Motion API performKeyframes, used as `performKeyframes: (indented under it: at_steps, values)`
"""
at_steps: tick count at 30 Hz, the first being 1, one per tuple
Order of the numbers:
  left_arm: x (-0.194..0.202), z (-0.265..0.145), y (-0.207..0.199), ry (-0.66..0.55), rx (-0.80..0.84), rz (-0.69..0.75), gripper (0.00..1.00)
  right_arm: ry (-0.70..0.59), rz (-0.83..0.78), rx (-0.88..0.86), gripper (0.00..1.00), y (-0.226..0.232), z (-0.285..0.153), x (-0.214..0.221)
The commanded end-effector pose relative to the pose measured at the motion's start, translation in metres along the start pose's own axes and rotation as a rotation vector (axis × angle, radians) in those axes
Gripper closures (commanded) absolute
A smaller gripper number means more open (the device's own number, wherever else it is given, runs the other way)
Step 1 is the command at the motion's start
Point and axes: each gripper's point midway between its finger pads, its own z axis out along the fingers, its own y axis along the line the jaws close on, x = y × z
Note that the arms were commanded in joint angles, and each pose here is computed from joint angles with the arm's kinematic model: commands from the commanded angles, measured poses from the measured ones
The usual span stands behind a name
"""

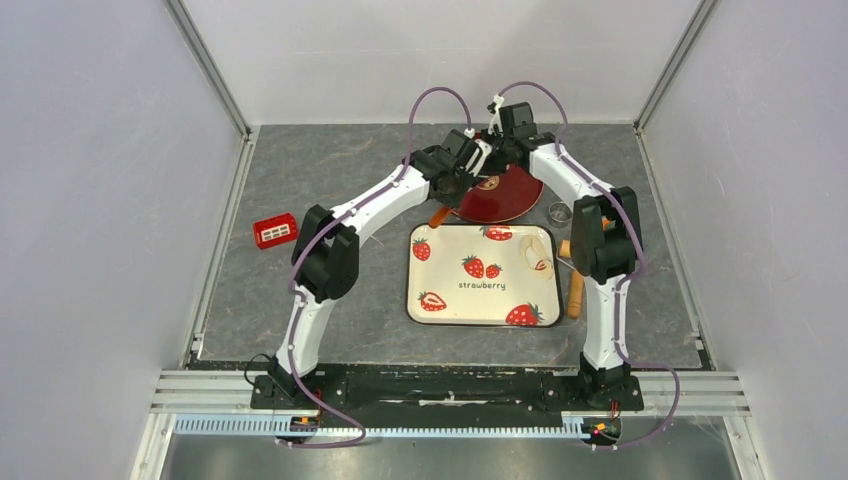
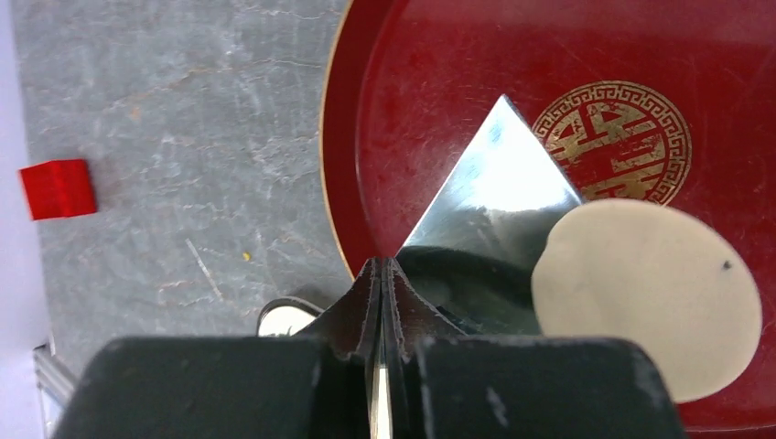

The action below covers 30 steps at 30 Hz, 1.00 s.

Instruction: Roll out the dumpling wrappers from the dough

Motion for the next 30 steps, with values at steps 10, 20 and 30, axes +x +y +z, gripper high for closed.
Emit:
performKeyframes:
  at_steps: [10,20,30]
  values:
    - [-0.033,0.015,0.021,-0.075,-0.086,-0.1,0.98,-0.08,-0.081,0.238,1.0,-0.037,0.017,-0.019]
    - [-0.034,0.022,0.02,-0.069,-0.079,-0.079,0.98,-0.021,-0.087,0.287,1.0,-0.058,0.033,0.0]
    - [-0.032,0.019,0.02,-0.06,-0.078,-0.048,0.98,0.011,-0.078,0.32,1.0,-0.07,0.041,0.012]
